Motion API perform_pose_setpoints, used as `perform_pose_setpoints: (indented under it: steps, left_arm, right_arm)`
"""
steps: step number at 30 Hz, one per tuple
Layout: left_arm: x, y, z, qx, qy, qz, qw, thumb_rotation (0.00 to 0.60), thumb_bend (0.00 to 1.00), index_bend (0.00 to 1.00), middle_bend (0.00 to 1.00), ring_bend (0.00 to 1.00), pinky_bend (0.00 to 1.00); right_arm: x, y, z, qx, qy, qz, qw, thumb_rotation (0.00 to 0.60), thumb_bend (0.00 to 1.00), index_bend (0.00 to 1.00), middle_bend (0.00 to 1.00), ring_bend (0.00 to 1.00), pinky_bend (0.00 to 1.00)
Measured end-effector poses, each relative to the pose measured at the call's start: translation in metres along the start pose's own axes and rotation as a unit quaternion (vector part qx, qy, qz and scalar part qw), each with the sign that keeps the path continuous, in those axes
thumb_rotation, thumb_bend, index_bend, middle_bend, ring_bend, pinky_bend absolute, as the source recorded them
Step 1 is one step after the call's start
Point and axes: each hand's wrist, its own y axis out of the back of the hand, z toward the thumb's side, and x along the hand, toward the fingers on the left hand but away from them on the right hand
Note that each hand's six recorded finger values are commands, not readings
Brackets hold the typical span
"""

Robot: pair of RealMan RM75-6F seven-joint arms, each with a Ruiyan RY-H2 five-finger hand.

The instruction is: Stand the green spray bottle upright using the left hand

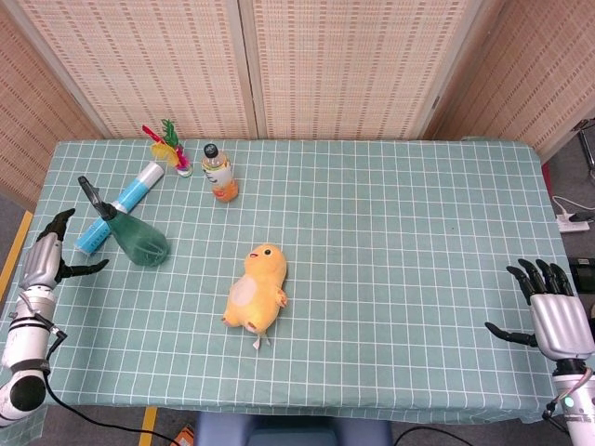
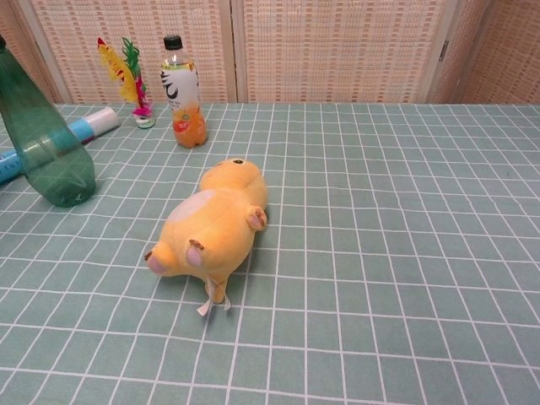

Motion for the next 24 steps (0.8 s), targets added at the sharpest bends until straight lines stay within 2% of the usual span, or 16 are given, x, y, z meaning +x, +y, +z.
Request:
perform_pose_setpoints:
  steps: [2,7,11,13,15,17,19,21,24]
  left_arm:
    - [-0.005,0.006,-0.003,-0.005,-0.002,0.006,1.0000,0.600,0.26,0.00,0.00,0.00,0.07]
    - [-0.017,0.021,-0.013,0.006,-0.007,0.027,0.9996,0.600,0.38,0.00,0.00,0.00,0.08]
    - [-0.027,0.029,-0.017,0.012,-0.010,0.040,0.9991,0.600,0.46,0.00,0.01,0.00,0.14]
    - [-0.032,0.034,-0.019,0.024,-0.013,0.054,0.9982,0.600,0.50,0.02,0.08,0.07,0.20]
    - [-0.037,0.039,-0.021,0.043,-0.016,0.072,0.9963,0.600,0.51,0.08,0.17,0.18,0.28]
    - [-0.045,0.046,-0.023,0.070,-0.023,0.101,0.9921,0.600,0.52,0.21,0.25,0.23,0.33]
    - [-0.054,0.052,-0.022,0.104,-0.044,0.133,0.9846,0.600,0.48,0.29,0.27,0.24,0.28]
    - [-0.062,0.054,-0.018,0.132,-0.074,0.152,0.9768,0.600,0.45,0.31,0.27,0.24,0.23]
    - [-0.074,0.047,-0.009,0.177,-0.140,0.156,0.9617,0.600,0.44,0.30,0.28,0.25,0.22]
  right_arm:
    - [0.000,0.000,0.000,-0.001,0.001,0.000,1.0000,0.600,0.00,0.17,0.09,0.00,0.00]
    - [0.001,0.001,0.000,-0.005,0.004,-0.001,1.0000,0.600,0.00,0.17,0.09,0.00,0.00]
    - [0.001,0.001,0.000,-0.008,0.006,-0.001,0.9999,0.600,0.00,0.17,0.09,0.00,0.00]
    - [0.001,0.001,0.000,-0.010,0.008,0.000,0.9999,0.600,0.00,0.17,0.09,0.00,0.00]
    - [0.001,0.001,0.000,-0.010,0.009,0.004,0.9999,0.600,0.00,0.17,0.09,0.00,0.00]
    - [0.001,0.000,0.000,-0.009,0.010,0.007,0.9999,0.600,0.00,0.16,0.09,0.00,0.00]
    - [0.002,0.000,-0.001,-0.010,0.010,0.008,0.9999,0.600,0.00,0.16,0.09,0.00,0.00]
    - [0.002,0.001,-0.001,-0.011,0.010,0.008,0.9998,0.600,0.00,0.16,0.09,0.00,0.00]
    - [0.003,0.001,0.000,-0.009,0.012,0.008,0.9999,0.600,0.00,0.16,0.09,0.00,0.00]
